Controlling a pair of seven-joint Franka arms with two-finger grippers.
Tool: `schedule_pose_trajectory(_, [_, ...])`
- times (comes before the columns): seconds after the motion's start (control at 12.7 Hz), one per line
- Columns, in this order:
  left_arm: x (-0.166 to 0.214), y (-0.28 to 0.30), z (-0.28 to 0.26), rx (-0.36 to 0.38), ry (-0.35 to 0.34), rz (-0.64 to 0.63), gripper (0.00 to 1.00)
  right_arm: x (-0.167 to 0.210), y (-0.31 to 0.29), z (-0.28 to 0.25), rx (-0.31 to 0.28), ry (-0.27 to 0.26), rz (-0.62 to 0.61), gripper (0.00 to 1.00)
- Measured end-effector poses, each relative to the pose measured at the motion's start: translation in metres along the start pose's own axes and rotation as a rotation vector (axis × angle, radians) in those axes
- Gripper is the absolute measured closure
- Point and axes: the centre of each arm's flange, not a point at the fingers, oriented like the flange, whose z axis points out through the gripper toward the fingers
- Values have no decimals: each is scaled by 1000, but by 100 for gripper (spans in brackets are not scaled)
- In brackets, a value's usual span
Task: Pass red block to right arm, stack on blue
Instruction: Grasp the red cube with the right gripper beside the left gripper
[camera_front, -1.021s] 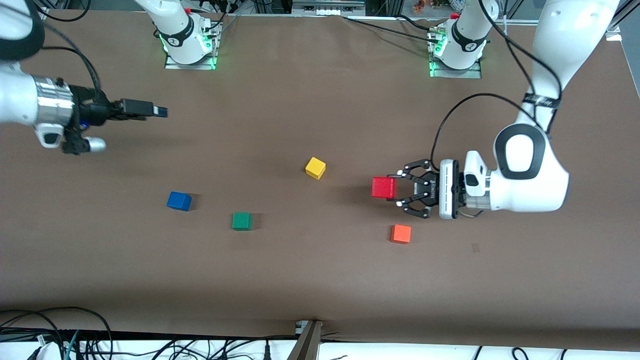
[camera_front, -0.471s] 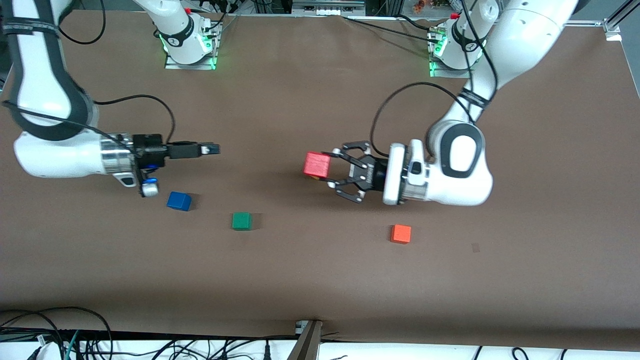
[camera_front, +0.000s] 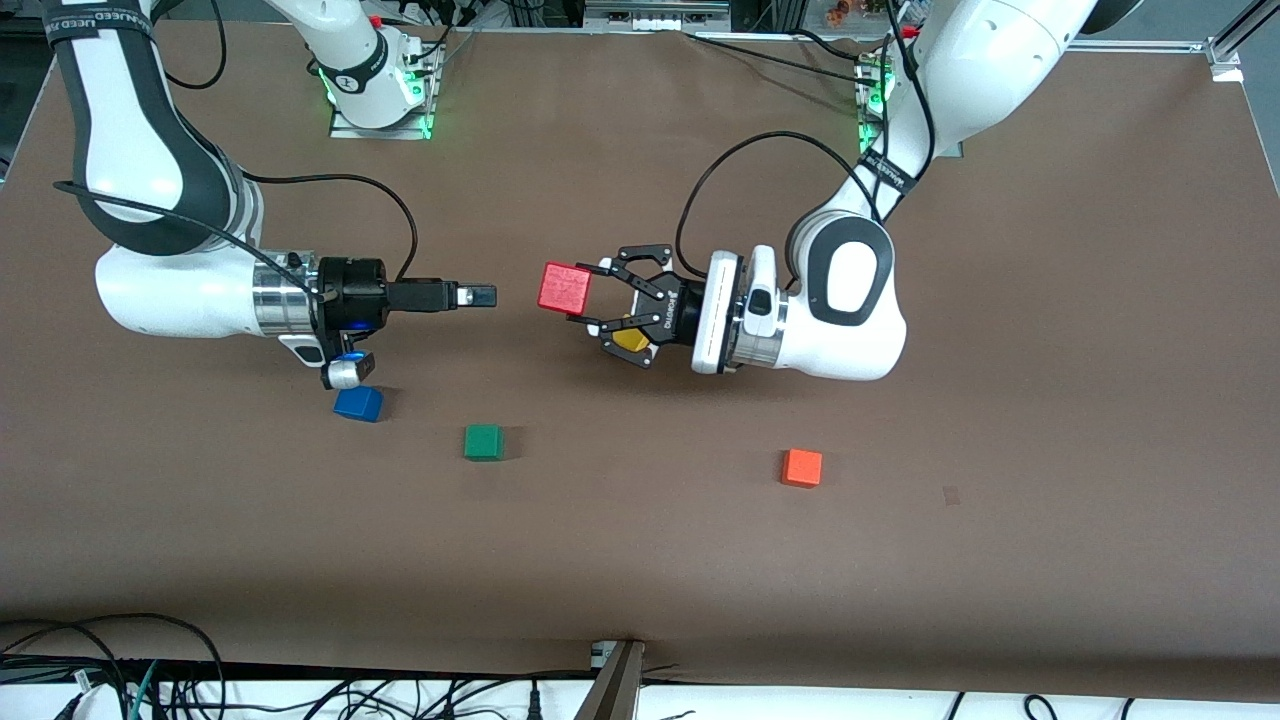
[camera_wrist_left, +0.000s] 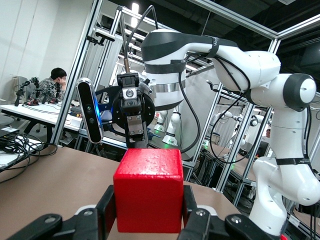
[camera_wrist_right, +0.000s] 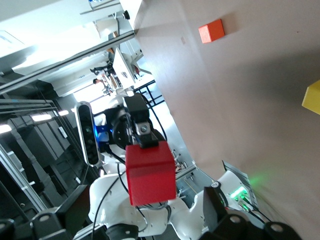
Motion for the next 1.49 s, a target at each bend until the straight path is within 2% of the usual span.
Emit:
schedule_pose_trajectory(0.16, [-3, 3, 10, 9, -11, -2, 44, -5, 2, 10, 71, 13, 37, 0])
schedule_pose_trajectory(0.24, [-4, 4, 12, 13, -15, -2, 44, -9, 5, 15, 76, 17, 38, 0])
schedule_pose_trajectory(0.63, [-8, 2, 12, 17, -18, -8, 44, -12, 45, 23, 55, 20, -22, 0])
schedule_pose_trajectory(1.34, [-9, 2, 12, 16, -18, -8, 44, -21, 40, 57, 41, 49, -38, 0])
schedule_pose_trajectory(1.41, [-9, 2, 12, 17, -18, -8, 44, -23, 39, 61, 41, 53, -41, 8])
schedule_pose_trajectory(1.49, [-9, 1, 12, 17, -18, -8, 44, -24, 39, 65, 38, 53, -45, 8])
